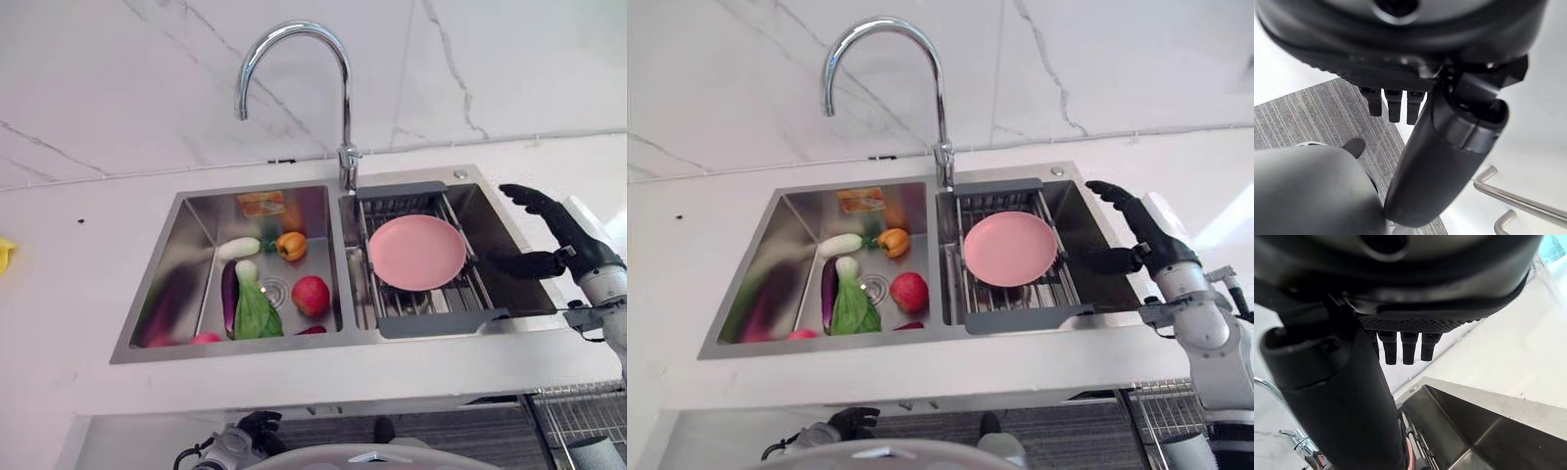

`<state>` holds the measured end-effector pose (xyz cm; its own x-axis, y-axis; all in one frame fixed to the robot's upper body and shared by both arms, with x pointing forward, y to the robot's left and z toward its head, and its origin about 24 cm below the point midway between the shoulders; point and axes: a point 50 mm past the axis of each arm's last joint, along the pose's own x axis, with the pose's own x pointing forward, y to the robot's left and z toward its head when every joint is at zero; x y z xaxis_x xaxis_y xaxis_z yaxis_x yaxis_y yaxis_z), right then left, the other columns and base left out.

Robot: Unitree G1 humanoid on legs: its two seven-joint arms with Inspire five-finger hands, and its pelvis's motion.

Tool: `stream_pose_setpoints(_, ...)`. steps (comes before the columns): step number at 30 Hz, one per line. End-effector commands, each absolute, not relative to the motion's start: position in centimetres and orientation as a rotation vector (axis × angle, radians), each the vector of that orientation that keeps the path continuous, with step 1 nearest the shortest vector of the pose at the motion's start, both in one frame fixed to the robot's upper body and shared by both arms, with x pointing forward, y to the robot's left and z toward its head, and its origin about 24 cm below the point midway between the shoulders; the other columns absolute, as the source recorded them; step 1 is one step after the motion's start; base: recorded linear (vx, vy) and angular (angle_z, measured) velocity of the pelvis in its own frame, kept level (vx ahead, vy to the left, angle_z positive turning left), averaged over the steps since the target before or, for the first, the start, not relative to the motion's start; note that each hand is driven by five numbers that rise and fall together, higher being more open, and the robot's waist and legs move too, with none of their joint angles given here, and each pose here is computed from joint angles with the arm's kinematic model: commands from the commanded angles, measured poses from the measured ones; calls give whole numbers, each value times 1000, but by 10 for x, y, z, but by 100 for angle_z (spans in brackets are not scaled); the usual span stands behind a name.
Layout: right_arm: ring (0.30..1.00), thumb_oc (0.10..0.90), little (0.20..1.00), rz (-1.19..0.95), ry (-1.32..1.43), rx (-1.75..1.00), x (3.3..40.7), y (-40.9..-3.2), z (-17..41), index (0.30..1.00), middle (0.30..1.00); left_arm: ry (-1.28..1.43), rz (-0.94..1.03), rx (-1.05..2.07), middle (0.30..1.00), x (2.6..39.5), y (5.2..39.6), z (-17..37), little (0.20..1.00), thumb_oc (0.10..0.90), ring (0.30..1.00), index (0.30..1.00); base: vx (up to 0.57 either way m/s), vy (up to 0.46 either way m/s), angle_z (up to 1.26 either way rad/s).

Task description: Place the dishes in the dishwasher.

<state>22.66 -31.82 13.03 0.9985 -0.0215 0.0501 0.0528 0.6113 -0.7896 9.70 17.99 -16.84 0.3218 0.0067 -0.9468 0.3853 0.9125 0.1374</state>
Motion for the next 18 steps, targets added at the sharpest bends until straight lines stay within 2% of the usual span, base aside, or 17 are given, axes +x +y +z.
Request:
stream_pose_setpoints(1, 900, 800, 900, -83, -329, -918, 240, -301, 178, 900, 900, 1290, -296, 410, 900, 83, 189, -172, 900, 800, 900, 900, 9, 10, -4)
stream_pose_setpoints(18, 900, 800, 900, -40, -208, -1156, 236, -300, 149, 900, 900, 1303, -301, 413, 900, 76, 191, -173, 900, 800, 900, 900, 0, 0, 0)
